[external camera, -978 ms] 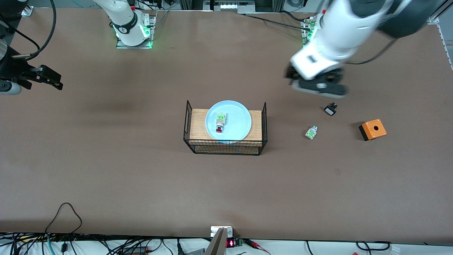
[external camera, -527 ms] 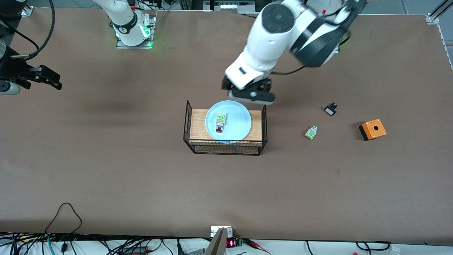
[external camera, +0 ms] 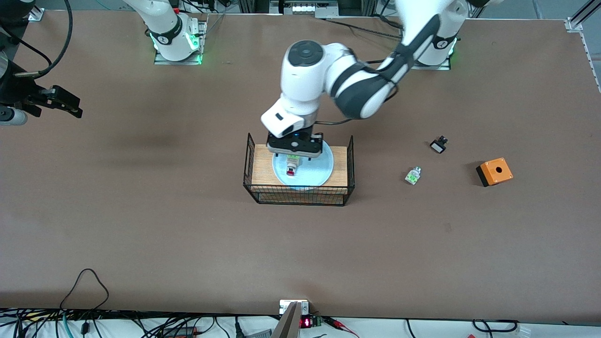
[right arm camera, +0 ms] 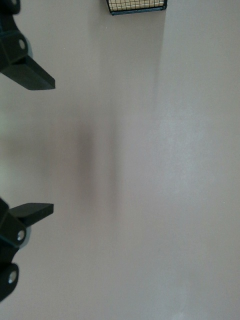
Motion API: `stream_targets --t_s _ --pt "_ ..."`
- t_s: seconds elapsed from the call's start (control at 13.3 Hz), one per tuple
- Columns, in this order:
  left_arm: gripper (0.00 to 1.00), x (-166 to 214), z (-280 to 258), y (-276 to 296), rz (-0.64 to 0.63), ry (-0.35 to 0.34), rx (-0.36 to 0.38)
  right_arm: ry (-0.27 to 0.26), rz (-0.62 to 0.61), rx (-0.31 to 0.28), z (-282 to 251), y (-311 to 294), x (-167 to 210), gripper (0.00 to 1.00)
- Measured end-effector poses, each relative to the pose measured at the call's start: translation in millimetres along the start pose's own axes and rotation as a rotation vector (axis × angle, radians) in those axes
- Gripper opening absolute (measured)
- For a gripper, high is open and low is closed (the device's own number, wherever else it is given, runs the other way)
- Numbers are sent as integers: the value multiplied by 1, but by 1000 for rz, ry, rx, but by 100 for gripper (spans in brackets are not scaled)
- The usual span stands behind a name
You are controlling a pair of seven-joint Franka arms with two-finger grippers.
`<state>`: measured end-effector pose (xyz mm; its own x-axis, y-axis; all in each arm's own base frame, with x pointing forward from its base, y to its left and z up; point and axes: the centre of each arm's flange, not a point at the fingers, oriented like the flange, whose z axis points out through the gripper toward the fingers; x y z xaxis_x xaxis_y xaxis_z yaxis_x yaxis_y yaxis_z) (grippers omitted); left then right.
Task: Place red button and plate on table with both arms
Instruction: 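Reach the left gripper down to the red button on the plate, then close the left gripper on the red button's green base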
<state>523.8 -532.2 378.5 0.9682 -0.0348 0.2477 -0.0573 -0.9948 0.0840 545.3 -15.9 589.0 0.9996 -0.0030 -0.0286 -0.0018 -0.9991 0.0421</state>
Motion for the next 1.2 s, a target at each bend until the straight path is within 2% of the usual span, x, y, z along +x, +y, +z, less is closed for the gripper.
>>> stream_targets --t_s 0.3,0.45,0.6,0.98,1.05,1.13,1.2 --pt "100 0 18 1 1 28 37 0 0 0 0 0 0 100" --pt "93 0 21 0 1 24 43 0 0 0 0 0 0 100" --pt "70 -6 27 3 9 13 51 0 0 0 0 0 0 100" --pt "62 -20 42 6 28 -18 75 -1 0 0 0 0 0 100" --pt "56 -20 41 6 27 -17 75 -2 0 0 0 0 0 100" --pt "43 -18 39 6 25 -14 74 -2 0 0 0 0 0 100" --pt "41 -16 38 5 22 -12 74 -2 0 0 0 0 0 100"
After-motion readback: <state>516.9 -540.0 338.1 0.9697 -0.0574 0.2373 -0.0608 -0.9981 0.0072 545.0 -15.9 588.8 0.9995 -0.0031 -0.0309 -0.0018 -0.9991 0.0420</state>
